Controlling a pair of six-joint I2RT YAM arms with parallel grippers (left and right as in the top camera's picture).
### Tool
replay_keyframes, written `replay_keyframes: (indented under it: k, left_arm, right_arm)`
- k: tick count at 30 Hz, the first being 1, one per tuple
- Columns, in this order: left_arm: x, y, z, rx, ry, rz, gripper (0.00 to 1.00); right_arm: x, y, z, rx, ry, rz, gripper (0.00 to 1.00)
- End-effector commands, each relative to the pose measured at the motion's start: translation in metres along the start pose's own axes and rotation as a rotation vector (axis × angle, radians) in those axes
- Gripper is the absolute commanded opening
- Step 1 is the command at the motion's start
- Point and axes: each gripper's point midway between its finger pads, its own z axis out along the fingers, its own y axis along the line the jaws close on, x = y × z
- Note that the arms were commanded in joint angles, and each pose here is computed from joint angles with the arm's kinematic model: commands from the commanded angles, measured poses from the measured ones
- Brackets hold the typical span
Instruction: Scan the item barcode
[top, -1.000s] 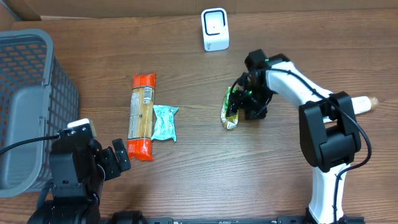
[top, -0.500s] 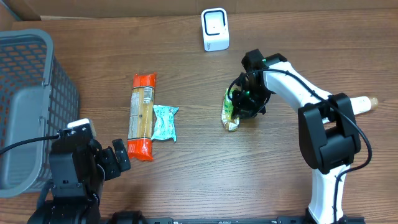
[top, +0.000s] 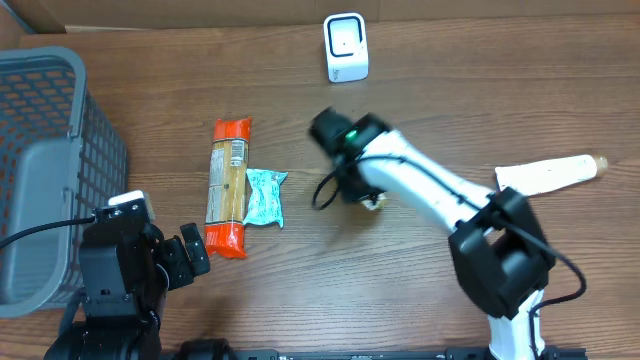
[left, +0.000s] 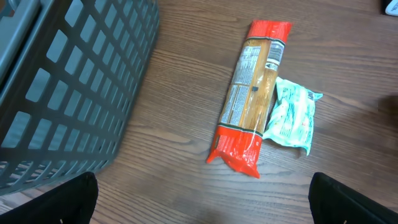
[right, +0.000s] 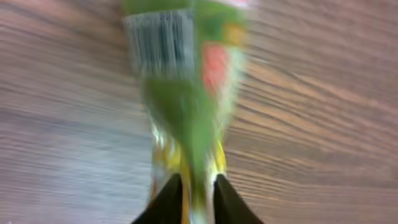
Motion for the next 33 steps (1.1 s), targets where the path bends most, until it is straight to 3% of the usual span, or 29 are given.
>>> replay_keyframes:
  k: [1, 8, 15, 16, 21, 23, 27, 33]
  left_arm:
    - [-0.001, 0.004, 0.0, -0.019, -0.006, -0.015, 1.0]
    - [-0.001, 0.004, 0.0, -0.019, -0.006, -0.015, 1.0]
    - [-0.001, 0.004, 0.0, -0.019, -0.006, -0.015, 0.99]
    - [-0.001, 0.004, 0.0, -0.019, -0.006, -0.015, 1.0]
    - [-0.001, 0.004, 0.0, -0.019, -0.006, -0.015, 1.0]
    - [-0.001, 0.004, 0.0, -0.019, -0.006, -0.015, 1.0]
    - [-0.001, 0.004, 0.0, -0.019, -0.006, -0.015, 0.99]
    - [-0.001, 0.004, 0.0, -0.019, -0.006, -0.015, 1.0]
  right_arm:
    - [-0.004, 0.014, -0.015, 0.091, -0.102, -0.05, 0.36]
    - [0.005, 0.065, -0.011, -0.087, -0.072, -0.061, 0.41]
    - [-0.019, 0.032, -0.041, -0.183, -0.073, 0.047, 0.46]
    - [-0.024, 0.022, -0.048, -0.196, -0.084, 0.072, 0.49]
    - [-0.04, -0.021, -0.073, -0.378, -0.092, 0.109, 0.93]
    - [-0.038, -0.027, -0.07, -0.478, -0.061, 0.081, 0.98]
    - [-0.023, -0.026, -0.048, -0.681, 0.033, 0.031, 1.0]
    - [0.003, -0.009, -0.012, -0.755, 0.139, 0.003, 0.99]
